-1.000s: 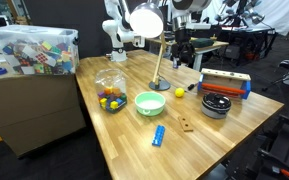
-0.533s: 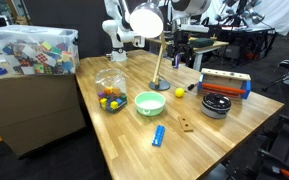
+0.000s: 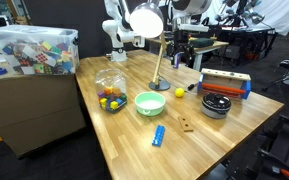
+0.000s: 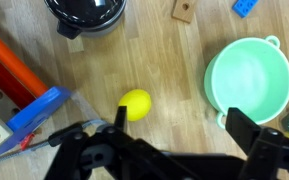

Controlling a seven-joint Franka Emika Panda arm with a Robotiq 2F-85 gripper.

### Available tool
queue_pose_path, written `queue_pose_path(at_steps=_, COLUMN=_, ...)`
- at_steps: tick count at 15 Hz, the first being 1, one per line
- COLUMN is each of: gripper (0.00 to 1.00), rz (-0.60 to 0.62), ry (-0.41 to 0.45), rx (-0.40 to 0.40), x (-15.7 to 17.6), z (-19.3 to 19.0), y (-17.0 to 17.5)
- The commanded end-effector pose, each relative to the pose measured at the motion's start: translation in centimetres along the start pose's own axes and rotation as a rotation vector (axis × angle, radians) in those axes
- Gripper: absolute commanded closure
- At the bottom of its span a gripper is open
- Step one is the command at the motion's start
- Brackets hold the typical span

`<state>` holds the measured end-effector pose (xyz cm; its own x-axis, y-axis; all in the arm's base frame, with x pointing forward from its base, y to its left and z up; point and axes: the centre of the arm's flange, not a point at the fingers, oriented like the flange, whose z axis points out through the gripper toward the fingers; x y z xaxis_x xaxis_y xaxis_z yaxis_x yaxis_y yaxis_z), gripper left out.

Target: Put the lemon inside the green pot

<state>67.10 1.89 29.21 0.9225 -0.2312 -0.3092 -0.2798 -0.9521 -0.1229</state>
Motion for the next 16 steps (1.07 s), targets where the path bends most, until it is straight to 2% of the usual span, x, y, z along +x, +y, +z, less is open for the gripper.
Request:
queue_pose_path(at_steps=1, gripper=0.00, rz=0.045, ry=0.006, rx=0.004, x=0.6, z=0.2, y=0.2)
queue_pose_path(at_steps=5, gripper=0.00, rz=0.255, ry=0.029, rx=0.026, x=1.9, z=1.5, y=1.4)
queue_pose_path(at_steps=10, gripper=0.00, rz=0.499, ry=0.040, rx=0.118, x=2.2, z=2.6, y=1.9)
queue_pose_path(at_steps=11, gripper=0.00, rz=0.527, ry=0.043, rx=0.126, x=2.0, z=2.9, y=1.8)
queue_pose_path(at_steps=12, gripper=0.00, rz=0.463, ry=0.030, rx=0.096, x=2.5, z=2.6, y=1.9)
queue_pose_path(at_steps=16, gripper=0.00, rz=0.508, ry=0.030, rx=0.105, x=2.5, z=2.9, y=1.8)
